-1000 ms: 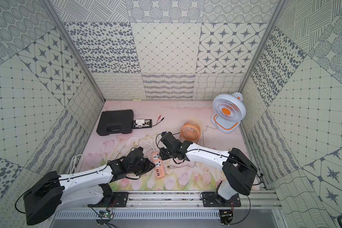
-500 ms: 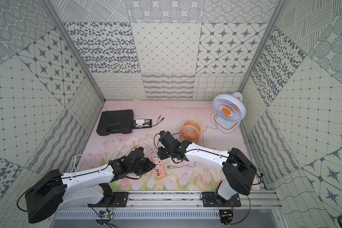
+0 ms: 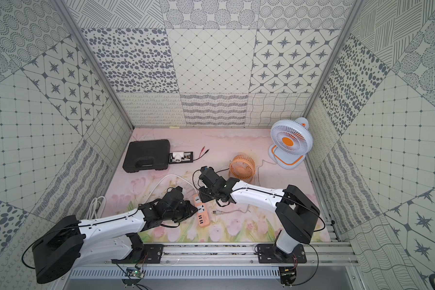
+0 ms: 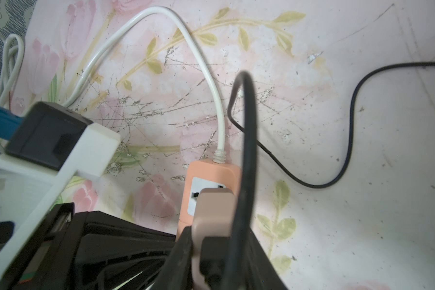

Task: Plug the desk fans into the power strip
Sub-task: Insert the plug into the socket.

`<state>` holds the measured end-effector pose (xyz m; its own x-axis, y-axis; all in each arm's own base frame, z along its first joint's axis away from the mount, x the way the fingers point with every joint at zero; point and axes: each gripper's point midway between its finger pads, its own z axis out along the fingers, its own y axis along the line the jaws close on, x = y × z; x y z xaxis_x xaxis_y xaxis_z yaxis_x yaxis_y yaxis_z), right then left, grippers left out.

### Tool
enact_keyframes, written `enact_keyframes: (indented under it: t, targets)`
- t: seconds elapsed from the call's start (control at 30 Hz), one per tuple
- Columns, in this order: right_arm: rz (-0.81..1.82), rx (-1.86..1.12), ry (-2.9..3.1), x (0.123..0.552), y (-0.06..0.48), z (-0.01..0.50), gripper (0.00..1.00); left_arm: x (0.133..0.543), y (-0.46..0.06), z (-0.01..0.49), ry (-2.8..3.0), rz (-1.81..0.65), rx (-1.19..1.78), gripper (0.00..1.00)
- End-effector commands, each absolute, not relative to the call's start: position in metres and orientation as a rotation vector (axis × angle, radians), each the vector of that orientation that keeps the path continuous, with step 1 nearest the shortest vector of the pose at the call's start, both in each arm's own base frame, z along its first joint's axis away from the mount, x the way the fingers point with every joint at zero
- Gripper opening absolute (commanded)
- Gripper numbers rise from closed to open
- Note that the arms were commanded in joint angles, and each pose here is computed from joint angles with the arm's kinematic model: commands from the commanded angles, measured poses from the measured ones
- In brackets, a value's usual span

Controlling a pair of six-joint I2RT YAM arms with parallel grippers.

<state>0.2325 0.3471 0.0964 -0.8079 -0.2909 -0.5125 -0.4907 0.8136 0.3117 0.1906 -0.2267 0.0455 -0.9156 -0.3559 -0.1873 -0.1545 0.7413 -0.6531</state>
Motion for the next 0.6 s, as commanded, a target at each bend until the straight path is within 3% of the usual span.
enact_keyframes:
  t: [0.0, 0.57]
  targets:
    - [0.606, -0.596, 2.511, 0.238, 0.356, 0.101, 0.00, 0.192, -0.217, 0.036, 2.647, -0.886, -0.423, 0.14]
    - [0.499, -0.642, 2.527, 0.232, 0.358, 0.086, 0.00, 0.191, -0.213, 0.030, 2.660, -0.855, -0.439, 0.10]
